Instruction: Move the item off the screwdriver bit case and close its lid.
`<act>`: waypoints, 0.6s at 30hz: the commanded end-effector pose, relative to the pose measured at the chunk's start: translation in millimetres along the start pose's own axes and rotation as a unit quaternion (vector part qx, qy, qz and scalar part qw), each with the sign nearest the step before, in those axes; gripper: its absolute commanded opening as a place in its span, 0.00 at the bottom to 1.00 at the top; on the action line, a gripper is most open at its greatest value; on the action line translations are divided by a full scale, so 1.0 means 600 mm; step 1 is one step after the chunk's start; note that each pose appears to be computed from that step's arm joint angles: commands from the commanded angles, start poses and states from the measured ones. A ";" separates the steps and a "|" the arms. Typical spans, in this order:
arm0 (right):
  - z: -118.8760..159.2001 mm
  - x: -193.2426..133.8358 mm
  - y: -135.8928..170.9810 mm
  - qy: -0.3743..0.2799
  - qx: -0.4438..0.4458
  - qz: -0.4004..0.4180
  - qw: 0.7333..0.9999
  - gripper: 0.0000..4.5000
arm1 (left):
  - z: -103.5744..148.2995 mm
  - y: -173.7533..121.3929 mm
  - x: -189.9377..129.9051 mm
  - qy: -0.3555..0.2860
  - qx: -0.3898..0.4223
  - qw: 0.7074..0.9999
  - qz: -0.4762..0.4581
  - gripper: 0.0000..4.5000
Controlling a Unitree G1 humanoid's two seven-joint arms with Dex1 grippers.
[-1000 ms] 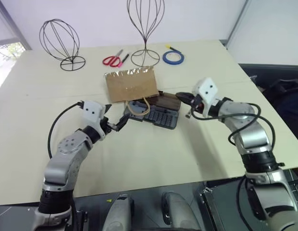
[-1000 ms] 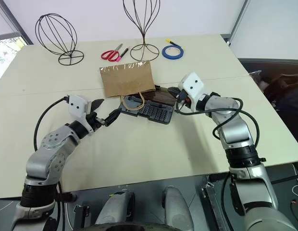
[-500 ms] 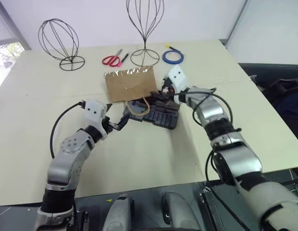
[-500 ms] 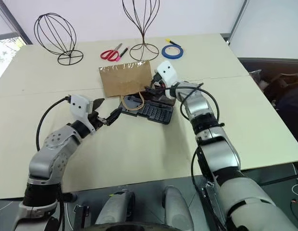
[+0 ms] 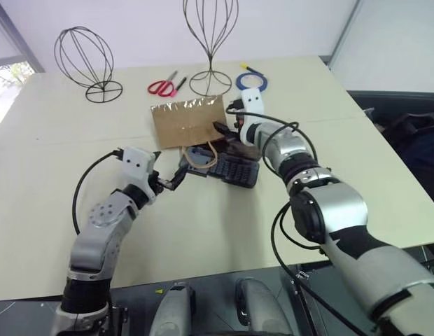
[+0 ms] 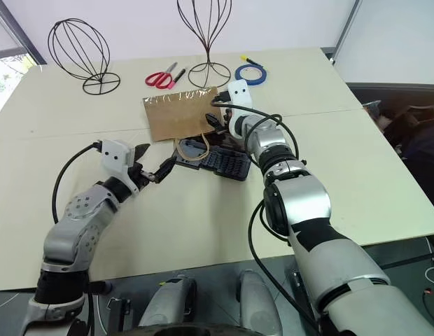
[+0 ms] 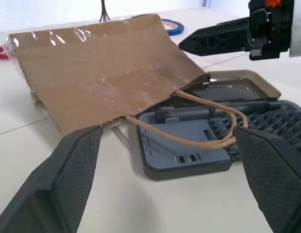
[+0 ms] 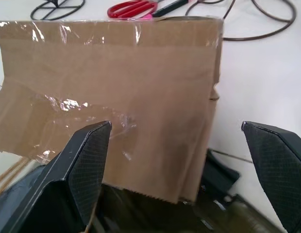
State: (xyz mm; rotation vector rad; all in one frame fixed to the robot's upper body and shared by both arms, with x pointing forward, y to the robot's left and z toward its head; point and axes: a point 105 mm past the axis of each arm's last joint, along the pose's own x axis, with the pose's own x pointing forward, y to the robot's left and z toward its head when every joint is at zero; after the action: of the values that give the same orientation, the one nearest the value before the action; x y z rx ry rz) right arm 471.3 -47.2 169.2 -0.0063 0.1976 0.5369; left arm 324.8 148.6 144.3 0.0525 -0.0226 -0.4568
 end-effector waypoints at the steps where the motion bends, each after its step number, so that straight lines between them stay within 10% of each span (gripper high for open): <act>1: 0.031 0.005 0.014 -0.025 -0.005 0.006 1.000 0.99 | 0.027 0.000 -0.008 -0.029 0.020 0.999 0.005 1.00; 18: -0.028 0.012 0.031 0.017 0.025 0.011 0.999 0.99 | 0.034 0.006 -0.022 -0.030 0.034 0.999 0.029 1.00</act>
State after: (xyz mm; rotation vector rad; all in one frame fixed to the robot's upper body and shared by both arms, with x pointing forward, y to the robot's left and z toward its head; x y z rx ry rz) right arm 463.7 -34.3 141.8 0.0234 0.2780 0.5391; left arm 317.3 153.0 150.9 0.0885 -0.0477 -0.4154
